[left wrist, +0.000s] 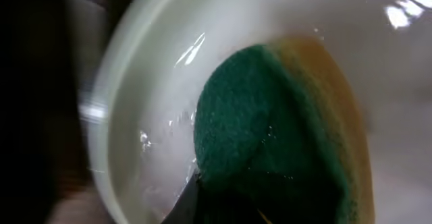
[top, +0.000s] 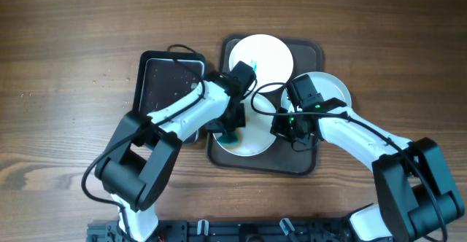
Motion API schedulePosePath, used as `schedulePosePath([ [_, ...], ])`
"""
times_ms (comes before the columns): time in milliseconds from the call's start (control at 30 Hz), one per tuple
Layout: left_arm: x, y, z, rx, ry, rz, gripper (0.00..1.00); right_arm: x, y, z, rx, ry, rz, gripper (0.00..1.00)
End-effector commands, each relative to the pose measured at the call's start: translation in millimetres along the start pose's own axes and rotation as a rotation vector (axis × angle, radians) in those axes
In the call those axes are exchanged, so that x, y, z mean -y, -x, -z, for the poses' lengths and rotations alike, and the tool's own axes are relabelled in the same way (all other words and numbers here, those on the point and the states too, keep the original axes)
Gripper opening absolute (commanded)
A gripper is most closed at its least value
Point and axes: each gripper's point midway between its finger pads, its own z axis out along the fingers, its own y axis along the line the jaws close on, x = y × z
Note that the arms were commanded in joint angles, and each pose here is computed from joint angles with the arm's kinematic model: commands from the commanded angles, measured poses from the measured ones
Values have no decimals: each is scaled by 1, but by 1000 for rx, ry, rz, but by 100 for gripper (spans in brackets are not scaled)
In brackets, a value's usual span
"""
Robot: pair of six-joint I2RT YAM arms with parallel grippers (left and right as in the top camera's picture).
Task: Clean dirty plates on tray and stack at the side
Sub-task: 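Scrub the front white plate with the sponge in the left gripper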
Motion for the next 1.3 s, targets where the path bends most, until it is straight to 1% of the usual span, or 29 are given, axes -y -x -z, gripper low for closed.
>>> schedulePosePath([
  [0,-60,28,-8,148,256,80,4,25,2,-8,16,-104,-43,4],
  [67,-42,25,-12,121,166,80,4,25,2,-8,16,-104,-43,4],
  [167,9,15,-15,35,-84,68,4,25,2,-8,16,-103,-43,4],
  [200,32,10,-13,1,-188,52,4,25,2,-8,16,-103,-43,4],
  [267,62,3,-9,-43,-323,20,4,25,2,-8,16,-104,-43,4],
  [367,99,-11,-2,-94,-471,-40,4,25,1,-8,14,-105,-43,4],
  [433,110,-20,-3,-114,-499,-69,4,25,1,-8,13,-106,-43,4],
  [567,117,-31,-7,-132,-492,-98,4,26,1,-8,11,-108,-43,4],
  [800,129,-43,2,-172,-576,-199,4,26,1,-8,10,-108,-44,4],
  [900,126,-40,0,-149,-560,-227,4,26,0,-8,10,-108,-44,4],
  [967,112,-31,-8,-114,-489,-208,4,26,0,-8,7,-110,-45,4],
  [1000,83,-20,-19,-74,-340,-142,4,26,-1,-8,4,-109,-45,4],
  [1033,69,-15,-23,-59,-272,-102,4,26,-1,-8,3,-110,-46,4],
  [1100,22,-5,-30,-6,-55,-4,4,27,-1,-8,3,-110,-46,4],
  [1200,-19,4,-26,42,121,62,4,27,-1,-8,3,-111,-45,4],
  [1267,-38,6,-19,55,184,110,4,27,-1,-8,3,-111,-45,5],
])
